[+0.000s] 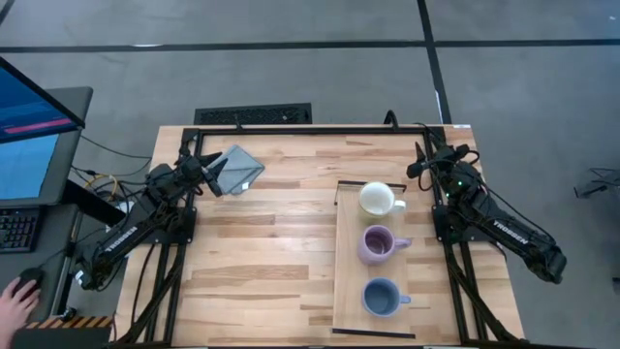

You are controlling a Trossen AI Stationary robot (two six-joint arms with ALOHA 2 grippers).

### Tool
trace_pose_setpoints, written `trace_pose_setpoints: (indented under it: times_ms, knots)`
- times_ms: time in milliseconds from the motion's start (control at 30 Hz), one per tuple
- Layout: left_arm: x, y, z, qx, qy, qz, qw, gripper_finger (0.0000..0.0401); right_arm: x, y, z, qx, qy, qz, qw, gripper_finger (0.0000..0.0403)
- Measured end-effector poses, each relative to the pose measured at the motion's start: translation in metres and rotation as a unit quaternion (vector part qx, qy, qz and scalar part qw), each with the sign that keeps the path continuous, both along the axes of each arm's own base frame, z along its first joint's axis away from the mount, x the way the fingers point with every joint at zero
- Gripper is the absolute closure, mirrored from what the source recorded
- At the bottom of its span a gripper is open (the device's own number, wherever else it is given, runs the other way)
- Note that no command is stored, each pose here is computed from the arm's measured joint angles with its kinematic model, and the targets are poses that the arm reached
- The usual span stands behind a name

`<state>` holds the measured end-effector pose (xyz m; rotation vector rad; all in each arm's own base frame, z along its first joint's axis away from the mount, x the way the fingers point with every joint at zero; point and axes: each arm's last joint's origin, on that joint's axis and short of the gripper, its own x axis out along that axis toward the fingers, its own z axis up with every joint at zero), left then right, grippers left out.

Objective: Stack small to large cups/mugs on shelf
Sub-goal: Return to Home Position

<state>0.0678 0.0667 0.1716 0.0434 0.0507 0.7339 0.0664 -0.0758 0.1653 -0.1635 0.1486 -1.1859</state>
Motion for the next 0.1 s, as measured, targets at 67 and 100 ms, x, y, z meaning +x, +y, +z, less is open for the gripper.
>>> trace_pose_setpoints:
  times_ms: [67, 100]
  knots:
    - [0.0, 0.0, 0.0, 0.0, 0.0, 0.0, 1.0, 0.0276, 0.0, 0.0, 0.0, 0.0, 0.0, 0.0, 1.0, 0.0142]
    - [0.0, 0.0, 0.0, 0.0, 0.0, 0.0, 1.0, 0.0276, 0.0, 0.0, 0.0, 0.0, 0.0, 0.0, 1.0, 0.0142]
